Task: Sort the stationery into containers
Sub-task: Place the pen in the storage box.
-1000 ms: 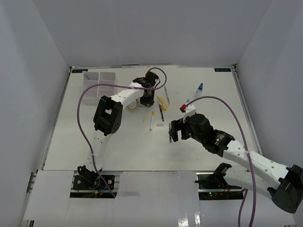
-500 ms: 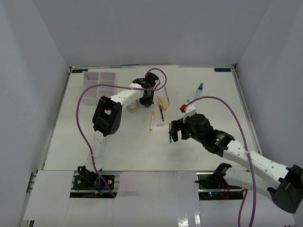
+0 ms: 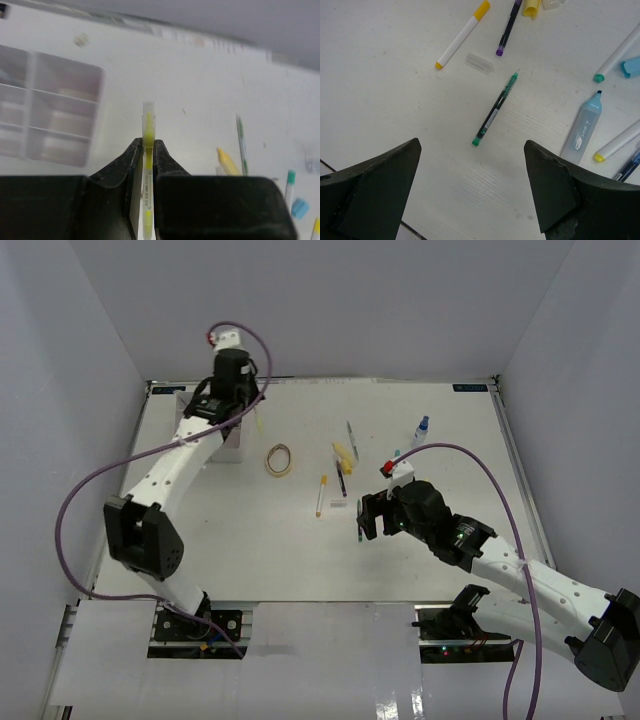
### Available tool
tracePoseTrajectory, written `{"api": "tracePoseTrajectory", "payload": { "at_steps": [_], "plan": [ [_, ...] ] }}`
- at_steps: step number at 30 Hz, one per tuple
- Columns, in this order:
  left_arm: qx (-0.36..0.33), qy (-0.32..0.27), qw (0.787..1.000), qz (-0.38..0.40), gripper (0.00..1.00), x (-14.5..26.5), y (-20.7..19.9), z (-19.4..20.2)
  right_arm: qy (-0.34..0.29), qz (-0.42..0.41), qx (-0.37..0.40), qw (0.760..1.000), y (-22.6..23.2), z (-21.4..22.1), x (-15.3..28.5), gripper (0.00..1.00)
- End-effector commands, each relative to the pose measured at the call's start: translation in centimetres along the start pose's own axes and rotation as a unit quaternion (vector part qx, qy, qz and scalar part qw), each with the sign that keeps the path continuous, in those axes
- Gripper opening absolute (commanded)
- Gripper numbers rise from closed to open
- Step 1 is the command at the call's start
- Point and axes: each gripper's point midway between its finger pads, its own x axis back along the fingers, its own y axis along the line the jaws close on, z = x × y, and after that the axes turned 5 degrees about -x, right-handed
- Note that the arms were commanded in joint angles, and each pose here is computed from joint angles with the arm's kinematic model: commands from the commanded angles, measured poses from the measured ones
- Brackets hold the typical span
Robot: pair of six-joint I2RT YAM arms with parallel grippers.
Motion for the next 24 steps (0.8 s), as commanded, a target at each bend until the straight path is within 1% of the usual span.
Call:
{"api": "tracePoseTrajectory", "payload": {
  "at_steps": [1, 2, 3, 4, 5, 6, 9, 11, 13, 15, 17, 20, 24],
  "plan": [
    [0.101, -0.136, 0.983, -0.078, 0.05, 1.7, 8.1, -6.3, -0.023, -0.004, 0.006, 1.0, 0.4, -1.7, 0.1, 0.9],
    [0.122, -0.155, 0.975, -0.104, 0.05, 1.9, 10.7, -6.8, -0.023, -0.006, 0.007, 1.0, 0.5, -1.8, 0.1, 0.9],
    [0.14, -0.179, 0.967, -0.116, 0.05, 2.0, 12.1, -6.9, -0.026, -0.006, 0.007, 1.0, 0.4, -1.9, 0.2, 0.9],
    [0.162, -0.203, 0.957, -0.127, 0.05, 2.8, 13.4, -7.8, -0.026, -0.007, 0.009, 1.0, 0.5, -1.9, 0.2, 0.9],
    [0.174, -0.219, 0.949, -0.144, 0.05, 3.0, 15.2, -8.2, -0.026, -0.007, 0.011, 1.0, 0.5, -2.0, 0.2, 0.9],
    [0.186, -0.244, 0.94, -0.149, 0.06, 3.1, 16.1, -8.8, -0.027, -0.006, 0.012, 1.0, 0.5, -2.0, 0.2, 0.9],
    [0.211, -0.273, 0.921, -0.183, 0.08, 2.8, 19.3, -9.5, -0.024, -0.003, 0.015, 1.0, 0.3, -2.0, 0.0, 0.9],
    [0.229, -0.278, 0.912, -0.196, 0.08, 1.9, 21.1, -9.2, -0.023, -0.004, 0.018, 1.0, 0.4, -2.0, 0.0, 0.9],
    [0.242, -0.286, 0.905, -0.2, 0.08, 1.1, 21.7, -9.0, -0.023, -0.003, 0.02, 1.0, 0.3, -2.0, -0.1, 0.9],
    [0.261, -0.298, 0.892, -0.215, 0.08, 0.3, 23.8, -8.8, -0.021, -0.001, 0.026, 0.999, 0.3, -2.0, -0.3, 0.9],
    [0.264, -0.299, 0.887, -0.233, 0.07, -0.9, 25.1, -8.2, -0.018, 0.0, 0.032, 0.999, 0.3, -2.1, -0.5, 0.9],
    [0.274, -0.308, 0.88, -0.236, 0.08, -1.8, 26.1, -8.7, -0.014, 0.003, 0.038, 0.999, 0.3, -2.2, -0.8, 0.9],
    [0.281, -0.306, 0.877, -0.241, 0.07, -4.1, 27.0, -7.8, -0.01, 0.001, 0.044, 0.999, 0.4, -2.4, -1.1, 0.9]
  ]
}}
